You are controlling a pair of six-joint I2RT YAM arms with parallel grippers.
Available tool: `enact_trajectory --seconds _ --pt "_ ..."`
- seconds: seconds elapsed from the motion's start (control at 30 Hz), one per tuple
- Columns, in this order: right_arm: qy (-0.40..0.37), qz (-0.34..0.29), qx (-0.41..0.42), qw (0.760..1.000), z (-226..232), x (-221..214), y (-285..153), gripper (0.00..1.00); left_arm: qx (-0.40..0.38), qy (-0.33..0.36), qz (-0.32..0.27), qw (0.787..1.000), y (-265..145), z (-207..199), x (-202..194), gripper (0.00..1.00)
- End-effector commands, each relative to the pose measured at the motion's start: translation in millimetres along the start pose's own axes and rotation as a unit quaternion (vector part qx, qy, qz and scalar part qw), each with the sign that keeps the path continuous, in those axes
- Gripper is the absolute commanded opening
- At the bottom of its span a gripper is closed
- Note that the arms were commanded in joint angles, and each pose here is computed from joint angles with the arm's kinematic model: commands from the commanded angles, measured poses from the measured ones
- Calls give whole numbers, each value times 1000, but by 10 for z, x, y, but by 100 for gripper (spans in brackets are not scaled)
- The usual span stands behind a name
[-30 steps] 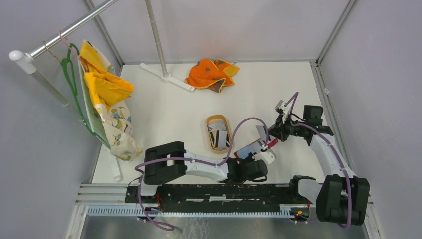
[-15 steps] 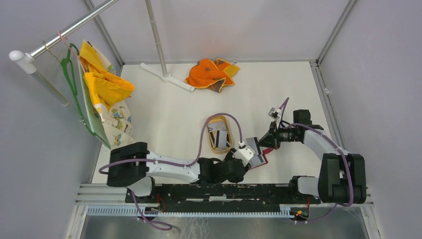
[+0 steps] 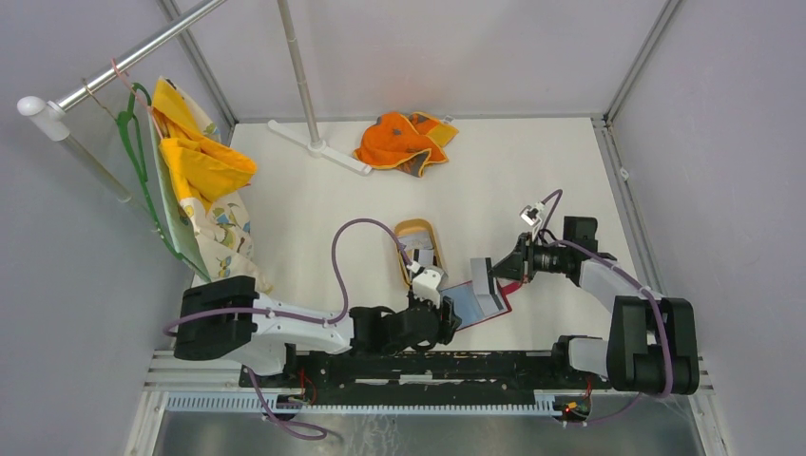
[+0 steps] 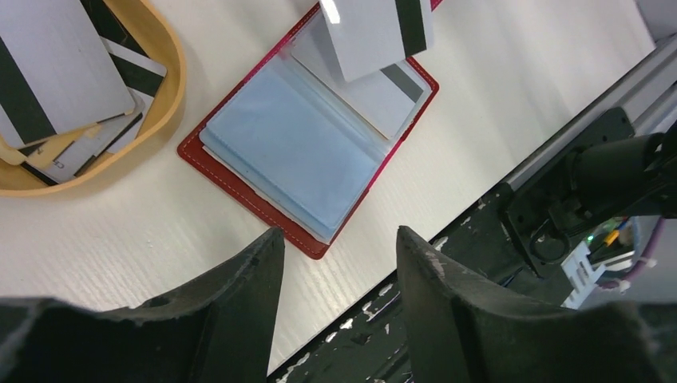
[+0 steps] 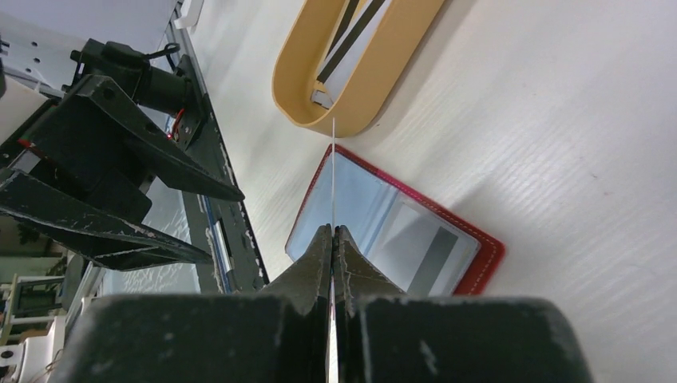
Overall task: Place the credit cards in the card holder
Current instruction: Move the card holder to the center of the board.
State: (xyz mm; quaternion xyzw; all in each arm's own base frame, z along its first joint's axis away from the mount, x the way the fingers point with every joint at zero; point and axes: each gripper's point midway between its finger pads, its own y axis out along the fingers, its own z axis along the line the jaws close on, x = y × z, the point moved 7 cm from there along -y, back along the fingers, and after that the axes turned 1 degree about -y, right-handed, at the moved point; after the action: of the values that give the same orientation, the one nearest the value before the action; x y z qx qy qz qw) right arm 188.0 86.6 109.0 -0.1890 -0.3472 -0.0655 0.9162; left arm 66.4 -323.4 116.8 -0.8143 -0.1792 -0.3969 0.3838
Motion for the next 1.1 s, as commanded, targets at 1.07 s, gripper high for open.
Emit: enact_trajectory --seconds 1.07 --pt "99 61 -12 993 -187 -320 84 0 -23 -106 -22 994 348 62 -109 43"
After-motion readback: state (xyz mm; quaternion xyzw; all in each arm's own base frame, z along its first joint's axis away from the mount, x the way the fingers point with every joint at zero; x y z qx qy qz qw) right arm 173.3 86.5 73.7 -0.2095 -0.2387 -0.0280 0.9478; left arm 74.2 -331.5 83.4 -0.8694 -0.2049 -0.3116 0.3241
